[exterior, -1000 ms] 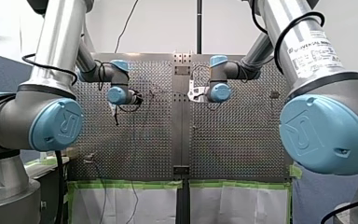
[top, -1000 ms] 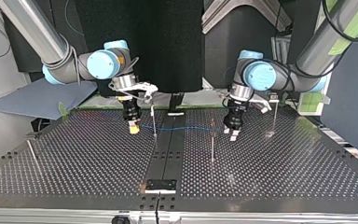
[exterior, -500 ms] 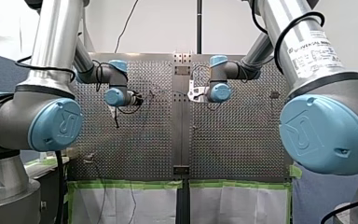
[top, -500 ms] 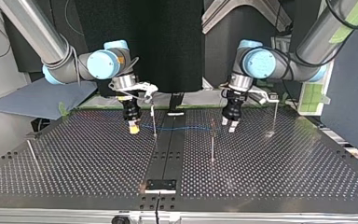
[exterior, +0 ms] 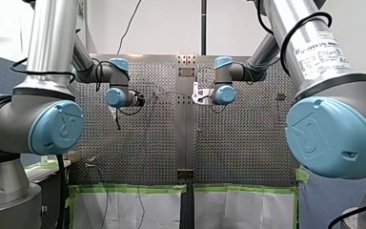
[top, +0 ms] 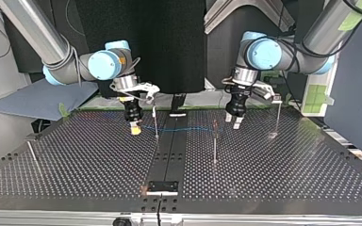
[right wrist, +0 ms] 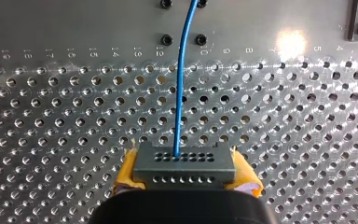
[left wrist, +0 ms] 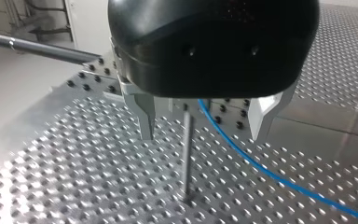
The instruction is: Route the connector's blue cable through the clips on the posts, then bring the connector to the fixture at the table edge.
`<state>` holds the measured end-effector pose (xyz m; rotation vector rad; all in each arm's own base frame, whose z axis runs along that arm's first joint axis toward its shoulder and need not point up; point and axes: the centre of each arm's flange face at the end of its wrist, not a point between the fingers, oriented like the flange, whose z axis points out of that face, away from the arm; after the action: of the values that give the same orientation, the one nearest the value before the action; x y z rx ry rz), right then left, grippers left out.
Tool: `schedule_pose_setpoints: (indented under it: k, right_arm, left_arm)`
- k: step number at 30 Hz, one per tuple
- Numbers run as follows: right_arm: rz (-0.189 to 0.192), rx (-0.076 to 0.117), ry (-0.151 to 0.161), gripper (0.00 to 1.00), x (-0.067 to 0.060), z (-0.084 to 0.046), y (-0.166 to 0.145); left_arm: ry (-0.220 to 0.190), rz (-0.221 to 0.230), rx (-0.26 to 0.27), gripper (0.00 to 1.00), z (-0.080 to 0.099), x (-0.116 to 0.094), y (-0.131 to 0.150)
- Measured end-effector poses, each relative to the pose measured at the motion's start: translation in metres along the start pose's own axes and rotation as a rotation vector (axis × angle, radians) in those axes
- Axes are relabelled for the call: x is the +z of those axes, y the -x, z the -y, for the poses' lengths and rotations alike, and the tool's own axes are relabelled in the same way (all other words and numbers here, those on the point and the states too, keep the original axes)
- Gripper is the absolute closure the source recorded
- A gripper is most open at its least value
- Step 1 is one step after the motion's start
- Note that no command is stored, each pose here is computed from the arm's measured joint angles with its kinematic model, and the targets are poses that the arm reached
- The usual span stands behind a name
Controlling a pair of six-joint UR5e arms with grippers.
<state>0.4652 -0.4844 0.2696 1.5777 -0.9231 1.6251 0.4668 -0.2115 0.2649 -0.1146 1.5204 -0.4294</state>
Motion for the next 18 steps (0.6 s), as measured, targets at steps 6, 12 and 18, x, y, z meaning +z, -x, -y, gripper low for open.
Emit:
schedule_pose_setpoints:
  k: [6,12,18]
  right_arm:
    - [0.001,0.001,0.0,1.0,0.0,0.0,0.0]
    - [0.001,0.001,0.0,1.0,0.0,-0.001,0.0]
    - [0.002,0.002,0.0,1.0,0.0,-0.001,0.0]
  left_arm:
    - [-0.037,0.025,-0.008,0.01,0.015,-0.006,0.016]
    - [-0.053,0.023,-0.007,0.01,0.022,-0.009,0.017]
    - [-0.058,0.007,-0.004,0.01,0.027,-0.012,0.014]
